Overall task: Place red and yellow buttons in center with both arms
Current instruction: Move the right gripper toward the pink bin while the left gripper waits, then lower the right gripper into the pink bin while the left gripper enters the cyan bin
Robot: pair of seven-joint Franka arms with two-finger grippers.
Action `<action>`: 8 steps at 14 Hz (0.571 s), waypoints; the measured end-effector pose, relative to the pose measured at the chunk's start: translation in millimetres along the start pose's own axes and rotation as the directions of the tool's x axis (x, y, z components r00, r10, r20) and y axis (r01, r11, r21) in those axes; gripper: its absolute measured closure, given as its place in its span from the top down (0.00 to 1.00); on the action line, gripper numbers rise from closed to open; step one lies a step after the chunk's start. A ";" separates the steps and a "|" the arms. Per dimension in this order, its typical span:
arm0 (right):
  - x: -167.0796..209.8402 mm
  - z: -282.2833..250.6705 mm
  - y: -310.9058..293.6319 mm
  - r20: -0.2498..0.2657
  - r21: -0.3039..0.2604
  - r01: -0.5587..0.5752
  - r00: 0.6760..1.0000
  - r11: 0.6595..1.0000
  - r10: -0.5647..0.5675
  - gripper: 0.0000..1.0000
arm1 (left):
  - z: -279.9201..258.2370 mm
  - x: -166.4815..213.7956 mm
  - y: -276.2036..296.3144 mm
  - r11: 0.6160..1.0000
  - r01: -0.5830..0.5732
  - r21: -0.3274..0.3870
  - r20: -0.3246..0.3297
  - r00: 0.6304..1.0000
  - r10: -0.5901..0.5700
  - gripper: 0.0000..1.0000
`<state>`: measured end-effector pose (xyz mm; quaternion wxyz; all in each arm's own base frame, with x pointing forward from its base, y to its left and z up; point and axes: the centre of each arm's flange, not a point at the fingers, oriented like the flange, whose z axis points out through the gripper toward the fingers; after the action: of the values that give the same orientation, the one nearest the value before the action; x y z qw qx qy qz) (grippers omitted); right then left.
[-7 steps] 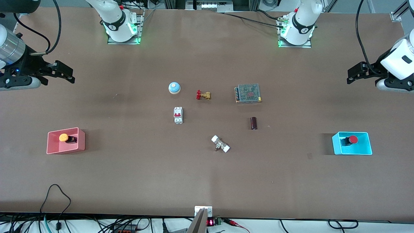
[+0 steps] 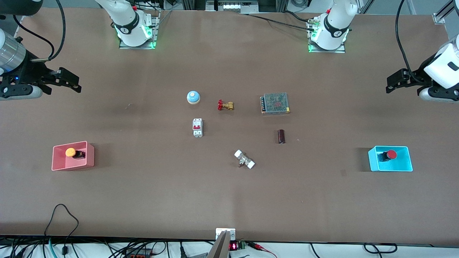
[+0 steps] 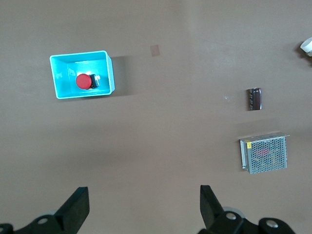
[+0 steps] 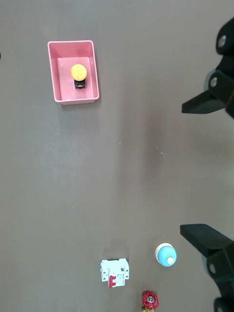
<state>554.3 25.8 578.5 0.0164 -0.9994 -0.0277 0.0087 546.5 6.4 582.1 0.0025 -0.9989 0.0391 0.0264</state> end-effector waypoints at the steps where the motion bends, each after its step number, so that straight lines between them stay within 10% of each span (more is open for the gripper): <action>1: 1.8 4.4 1.9 0.007 0.001 -0.003 1.000 1.000 0.003 1.00 | 0.0 0.0 0.0 1.000 0.000 0.000 0.000 1.000 0.000 1.00; 8: 33.5 78.5 73.5 0.058 0.018 0.003 0.998 1.000 -0.005 1.00 | 0.3 -0.4 -1.3 1.000 0.002 0.000 0.003 1.000 -0.002 1.00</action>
<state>590.4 -43.1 497.1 0.0248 -0.9985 -0.0300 0.0382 546.2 7.7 581.9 0.0023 -0.9989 0.0379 0.0279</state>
